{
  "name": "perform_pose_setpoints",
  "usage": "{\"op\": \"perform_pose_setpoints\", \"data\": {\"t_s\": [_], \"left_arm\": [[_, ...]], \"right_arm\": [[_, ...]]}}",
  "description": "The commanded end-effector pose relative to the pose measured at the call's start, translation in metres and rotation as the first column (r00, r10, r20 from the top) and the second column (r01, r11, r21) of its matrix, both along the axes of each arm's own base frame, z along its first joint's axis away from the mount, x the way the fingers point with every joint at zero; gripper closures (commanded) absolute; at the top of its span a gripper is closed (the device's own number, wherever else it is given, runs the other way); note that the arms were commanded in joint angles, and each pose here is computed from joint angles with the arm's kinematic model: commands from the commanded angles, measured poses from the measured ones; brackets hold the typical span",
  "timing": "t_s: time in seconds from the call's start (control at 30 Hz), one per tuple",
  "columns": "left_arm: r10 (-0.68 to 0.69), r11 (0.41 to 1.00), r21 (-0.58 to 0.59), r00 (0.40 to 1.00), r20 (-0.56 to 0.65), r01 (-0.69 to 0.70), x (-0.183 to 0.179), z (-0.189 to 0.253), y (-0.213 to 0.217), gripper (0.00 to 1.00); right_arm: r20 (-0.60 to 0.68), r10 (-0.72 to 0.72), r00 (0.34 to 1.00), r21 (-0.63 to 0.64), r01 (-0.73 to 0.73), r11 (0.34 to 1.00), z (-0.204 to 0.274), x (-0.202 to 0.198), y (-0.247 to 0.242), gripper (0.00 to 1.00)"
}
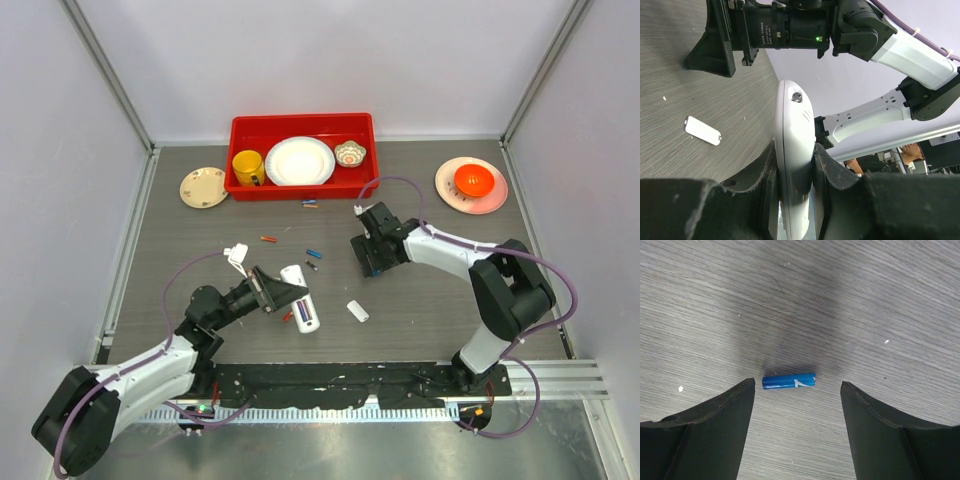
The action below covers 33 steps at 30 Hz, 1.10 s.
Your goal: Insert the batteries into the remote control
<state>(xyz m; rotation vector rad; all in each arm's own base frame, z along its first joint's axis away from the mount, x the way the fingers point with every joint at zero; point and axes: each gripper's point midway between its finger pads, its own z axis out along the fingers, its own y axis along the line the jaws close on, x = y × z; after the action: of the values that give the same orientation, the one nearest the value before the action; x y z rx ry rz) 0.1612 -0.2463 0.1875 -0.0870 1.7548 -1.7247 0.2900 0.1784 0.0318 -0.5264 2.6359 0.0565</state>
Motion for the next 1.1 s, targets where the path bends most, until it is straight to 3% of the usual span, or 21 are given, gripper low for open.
{"op": "perform_pose_setpoints", "data": {"t_s": [0.0, 0.67, 0.97, 1.07], "left_arm": [[-0.007, 0.999, -0.036, 0.996, 0.087, 0.01, 0.001, 0.022, -0.002, 1.0], [-0.002, 0.999, -0.033, 0.997, 0.076, 0.004, 0.002, 0.017, -0.001, 1.0], [-0.003, 0.999, -0.033, 0.997, 0.076, 0.006, 0.001, 0.016, -0.001, 1.0], [0.0, 0.999, -0.032, 0.997, 0.073, 0.003, 0.001, 0.014, 0.0, 1.0]], "right_arm": [[0.005, 0.031, 0.999, 0.027, -0.031, 0.999, 0.003, 0.005, 0.008, 0.27], [-0.033, 0.032, 0.999, 0.022, -0.031, 0.999, -0.02, 0.002, 0.009, 0.35], [-0.051, 0.025, 0.998, 0.022, -0.024, 0.999, -0.024, -0.004, 0.006, 0.44], [-0.064, 0.02, 0.998, 0.027, -0.018, 0.999, -0.026, -0.007, 0.006, 0.53]]}}
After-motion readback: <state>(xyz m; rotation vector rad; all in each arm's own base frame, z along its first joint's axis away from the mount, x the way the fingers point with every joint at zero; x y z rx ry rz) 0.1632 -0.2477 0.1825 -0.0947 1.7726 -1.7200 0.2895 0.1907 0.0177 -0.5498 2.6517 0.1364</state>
